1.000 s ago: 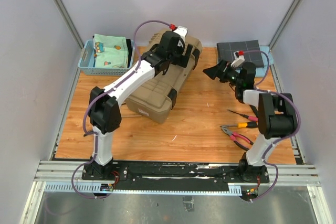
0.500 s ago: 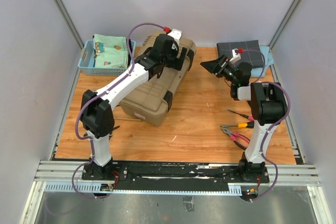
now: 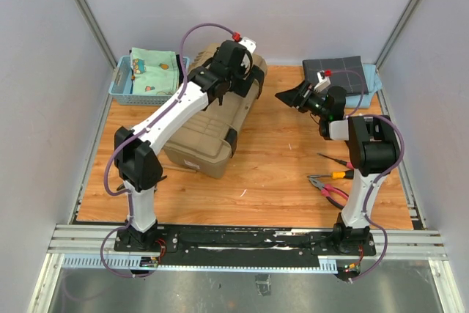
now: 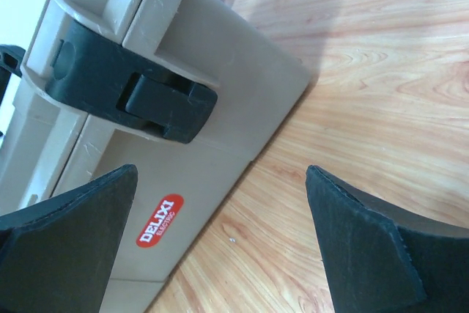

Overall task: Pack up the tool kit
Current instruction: Open the toolbox at the center of the board.

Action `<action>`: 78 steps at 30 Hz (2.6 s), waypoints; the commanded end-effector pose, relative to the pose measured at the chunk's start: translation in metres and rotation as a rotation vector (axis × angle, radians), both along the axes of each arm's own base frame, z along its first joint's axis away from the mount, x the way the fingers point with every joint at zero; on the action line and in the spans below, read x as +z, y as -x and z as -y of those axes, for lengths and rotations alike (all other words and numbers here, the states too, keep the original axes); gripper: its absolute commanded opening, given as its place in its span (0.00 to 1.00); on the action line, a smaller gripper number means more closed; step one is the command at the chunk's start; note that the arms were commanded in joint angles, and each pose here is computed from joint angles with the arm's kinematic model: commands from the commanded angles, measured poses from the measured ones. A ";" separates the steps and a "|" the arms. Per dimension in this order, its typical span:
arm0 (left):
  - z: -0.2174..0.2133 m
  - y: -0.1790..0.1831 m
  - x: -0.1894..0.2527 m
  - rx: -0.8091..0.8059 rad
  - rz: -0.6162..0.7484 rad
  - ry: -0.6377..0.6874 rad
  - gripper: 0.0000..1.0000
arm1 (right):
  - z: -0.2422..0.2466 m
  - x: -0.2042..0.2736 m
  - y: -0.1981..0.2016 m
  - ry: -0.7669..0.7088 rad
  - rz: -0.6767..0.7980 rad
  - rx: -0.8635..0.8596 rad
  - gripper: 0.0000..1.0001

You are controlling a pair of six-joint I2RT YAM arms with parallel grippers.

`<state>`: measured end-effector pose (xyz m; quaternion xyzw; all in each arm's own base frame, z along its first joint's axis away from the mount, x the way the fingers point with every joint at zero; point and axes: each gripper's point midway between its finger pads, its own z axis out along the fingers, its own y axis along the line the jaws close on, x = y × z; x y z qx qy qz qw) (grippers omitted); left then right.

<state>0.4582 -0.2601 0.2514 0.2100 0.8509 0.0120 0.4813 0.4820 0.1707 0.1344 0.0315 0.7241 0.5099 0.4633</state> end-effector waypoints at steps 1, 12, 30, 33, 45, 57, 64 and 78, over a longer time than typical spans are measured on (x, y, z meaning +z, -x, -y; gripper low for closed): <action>-0.025 0.000 0.017 0.053 0.029 -0.151 0.95 | -0.010 0.021 0.007 0.113 0.075 0.039 0.99; -0.041 0.041 -0.013 0.026 -0.097 -0.155 0.97 | -0.023 0.050 0.008 0.101 0.135 0.067 0.99; -0.025 0.065 -0.104 -0.046 -0.457 -0.007 0.93 | -0.038 0.032 -0.016 0.002 0.103 0.112 1.00; -0.029 0.069 -0.117 -0.035 -0.494 -0.020 0.92 | -0.039 0.021 -0.017 -0.023 0.083 0.112 1.00; -0.035 0.063 -0.125 -0.017 -0.493 -0.044 0.92 | -0.059 0.025 -0.008 -0.185 0.088 0.179 0.99; -0.037 0.060 -0.127 -0.007 -0.488 -0.058 0.92 | -0.082 0.033 -0.003 -0.316 0.071 0.259 0.98; -0.035 0.060 -0.129 -0.016 -0.496 -0.053 0.92 | -0.089 0.051 -0.002 -0.347 0.099 0.280 0.97; -0.034 0.059 -0.134 -0.022 -0.506 -0.059 0.92 | -0.102 0.030 -0.005 -0.372 0.029 0.321 0.96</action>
